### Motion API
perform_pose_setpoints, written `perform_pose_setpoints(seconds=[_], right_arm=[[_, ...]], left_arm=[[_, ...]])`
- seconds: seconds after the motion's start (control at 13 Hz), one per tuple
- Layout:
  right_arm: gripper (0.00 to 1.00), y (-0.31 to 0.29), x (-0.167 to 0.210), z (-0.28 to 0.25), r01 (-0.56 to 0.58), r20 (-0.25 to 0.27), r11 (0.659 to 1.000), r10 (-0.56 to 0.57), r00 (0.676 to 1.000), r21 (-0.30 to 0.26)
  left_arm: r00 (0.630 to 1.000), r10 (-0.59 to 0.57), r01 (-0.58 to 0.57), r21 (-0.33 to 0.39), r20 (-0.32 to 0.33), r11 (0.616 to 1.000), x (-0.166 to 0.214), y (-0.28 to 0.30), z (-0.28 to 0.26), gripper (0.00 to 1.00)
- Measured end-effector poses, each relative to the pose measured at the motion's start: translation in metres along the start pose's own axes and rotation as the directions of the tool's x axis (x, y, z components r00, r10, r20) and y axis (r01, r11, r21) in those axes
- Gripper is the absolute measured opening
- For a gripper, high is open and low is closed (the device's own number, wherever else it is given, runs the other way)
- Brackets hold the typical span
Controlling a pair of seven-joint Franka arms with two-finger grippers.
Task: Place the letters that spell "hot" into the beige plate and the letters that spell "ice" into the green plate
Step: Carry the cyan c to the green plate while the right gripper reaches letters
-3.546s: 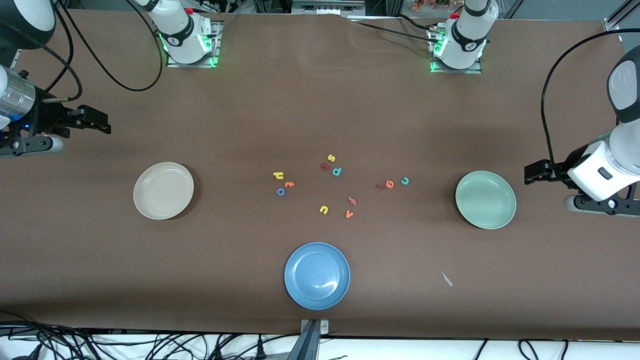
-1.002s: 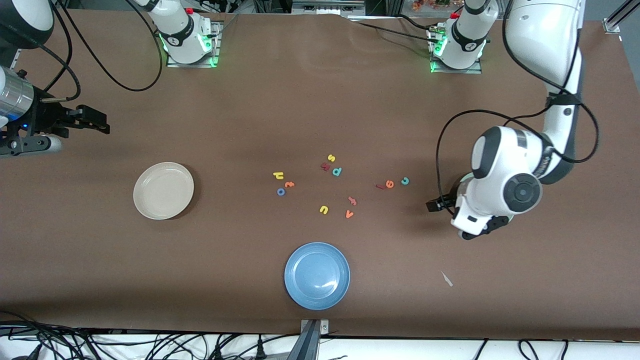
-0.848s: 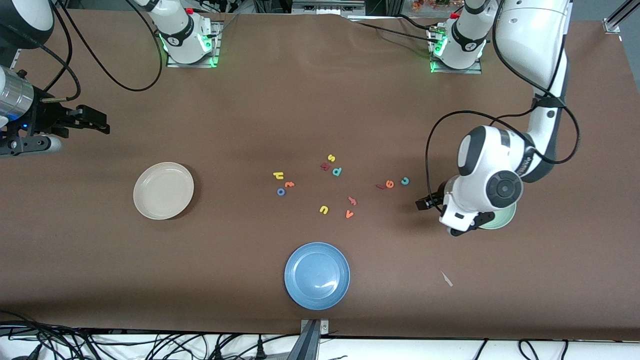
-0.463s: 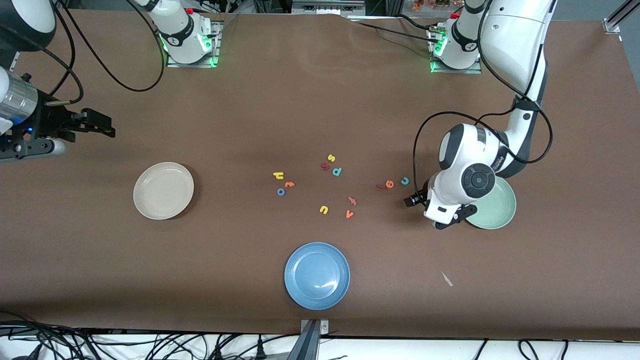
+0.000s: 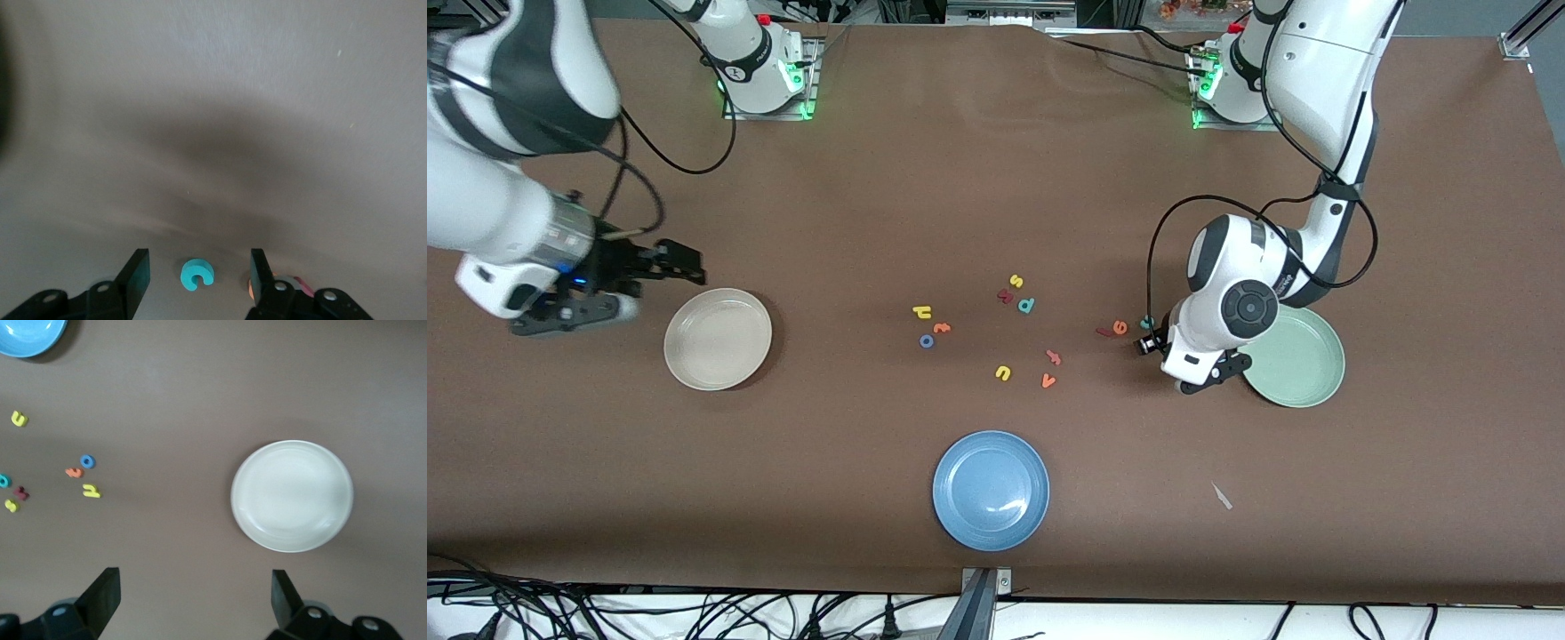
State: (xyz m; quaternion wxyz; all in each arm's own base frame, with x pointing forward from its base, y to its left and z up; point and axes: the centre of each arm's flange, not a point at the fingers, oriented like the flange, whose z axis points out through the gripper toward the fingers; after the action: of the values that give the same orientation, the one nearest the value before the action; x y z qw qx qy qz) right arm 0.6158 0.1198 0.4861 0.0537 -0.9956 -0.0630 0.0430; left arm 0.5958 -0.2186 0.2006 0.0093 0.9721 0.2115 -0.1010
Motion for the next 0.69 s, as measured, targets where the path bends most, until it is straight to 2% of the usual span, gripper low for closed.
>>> perform_pose_setpoints(seconds=[0.31,0.54,0.69], right_arm=[[1.00,-0.066,0.020,0.063,0.013,0.010,1.000,-0.013,1.000,-0.002],[1.00,-0.114,0.028,0.116,-0.040,-0.014,0.999,0.040,0.999,0.003],[1.00,-0.136,0.022,0.149,-0.049,-0.033,0.999,0.049,0.998,0.009]], left_arm=[[1.000,0.006,-0.006,0.001,-0.003,1.000,-0.015,-0.007,0.030,0.68],[1.000,0.006,-0.006,0.006,0.001,1.000,-0.018,-0.009,0.034,0.68],[1.000,0.006,-0.006,0.008,0.003,1.000,-0.018,-0.009,0.035,0.64]])
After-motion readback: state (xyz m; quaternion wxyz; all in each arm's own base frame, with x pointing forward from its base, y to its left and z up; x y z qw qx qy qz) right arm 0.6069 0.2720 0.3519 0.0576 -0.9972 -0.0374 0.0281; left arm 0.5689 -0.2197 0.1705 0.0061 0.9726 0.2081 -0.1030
